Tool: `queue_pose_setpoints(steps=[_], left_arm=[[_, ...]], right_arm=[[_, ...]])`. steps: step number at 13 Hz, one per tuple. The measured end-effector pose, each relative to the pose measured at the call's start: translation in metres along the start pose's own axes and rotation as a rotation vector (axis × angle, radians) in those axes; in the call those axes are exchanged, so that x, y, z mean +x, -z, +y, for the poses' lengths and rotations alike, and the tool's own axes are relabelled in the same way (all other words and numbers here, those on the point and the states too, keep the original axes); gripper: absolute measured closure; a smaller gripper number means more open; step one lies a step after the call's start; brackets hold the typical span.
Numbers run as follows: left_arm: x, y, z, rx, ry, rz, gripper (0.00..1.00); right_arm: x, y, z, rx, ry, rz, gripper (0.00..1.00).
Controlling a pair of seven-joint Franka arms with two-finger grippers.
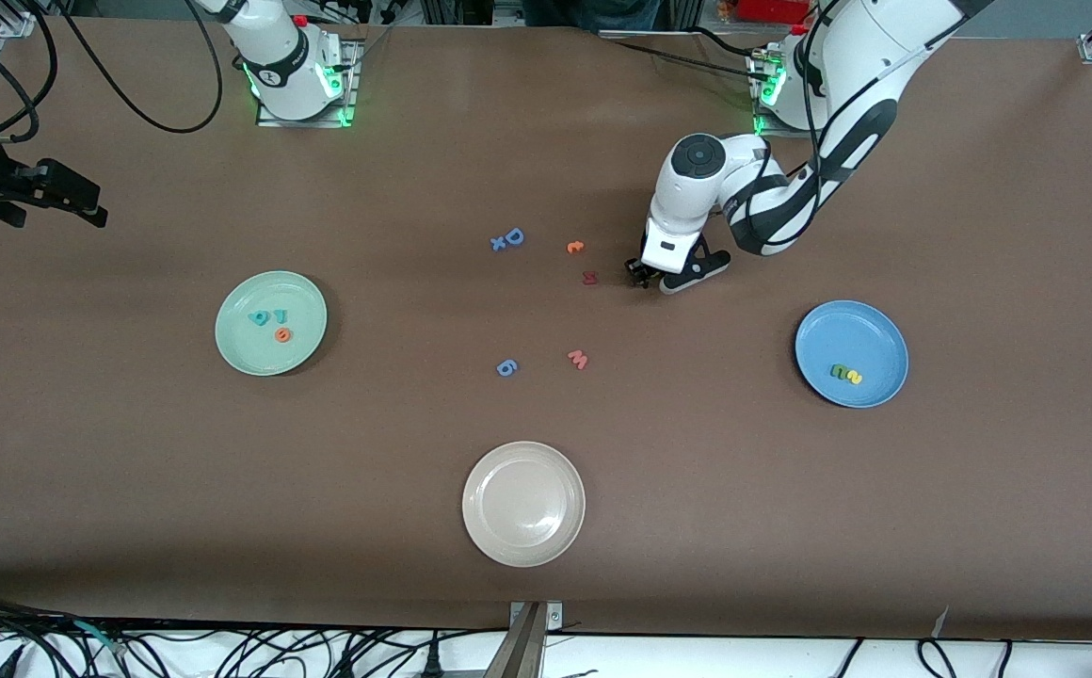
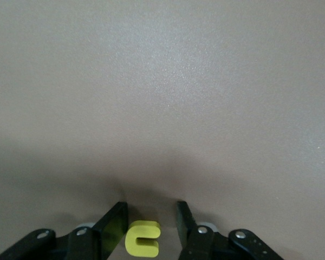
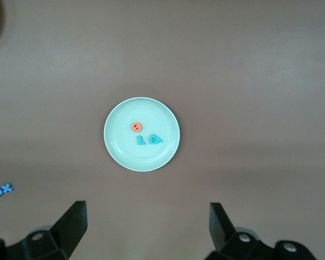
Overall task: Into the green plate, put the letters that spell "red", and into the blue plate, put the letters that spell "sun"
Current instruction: 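Lower the left gripper and grasp the yellow c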
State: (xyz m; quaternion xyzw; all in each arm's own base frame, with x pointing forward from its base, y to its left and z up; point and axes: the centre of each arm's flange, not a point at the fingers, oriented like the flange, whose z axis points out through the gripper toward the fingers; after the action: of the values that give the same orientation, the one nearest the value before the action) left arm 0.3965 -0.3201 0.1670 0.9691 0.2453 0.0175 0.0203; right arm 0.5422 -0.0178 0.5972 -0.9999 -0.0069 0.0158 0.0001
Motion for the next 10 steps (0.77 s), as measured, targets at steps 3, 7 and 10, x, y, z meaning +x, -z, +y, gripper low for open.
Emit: queue_pose_setpoints(steps=[3, 7, 10], left_arm=[[-0.0001, 0.0002, 0.0002, -0.003, 0.006, 0.0, 0.58], [-0.0002, 0.0004, 0.0004, -0.005, 0.003, 0.001, 0.63], [-0.0006, 0.0, 0.0001, -0.004, -0.002, 0.003, 0.59]], right_arm=[[0.0, 0.0, 0.0, 0.0, 0.0, 0.0, 0.0], [0.0, 0.0, 0.0, 0.0, 0.0, 0.0, 0.0], [0.0, 0.0, 0.0, 0.0, 0.0, 0.0, 0.0]])
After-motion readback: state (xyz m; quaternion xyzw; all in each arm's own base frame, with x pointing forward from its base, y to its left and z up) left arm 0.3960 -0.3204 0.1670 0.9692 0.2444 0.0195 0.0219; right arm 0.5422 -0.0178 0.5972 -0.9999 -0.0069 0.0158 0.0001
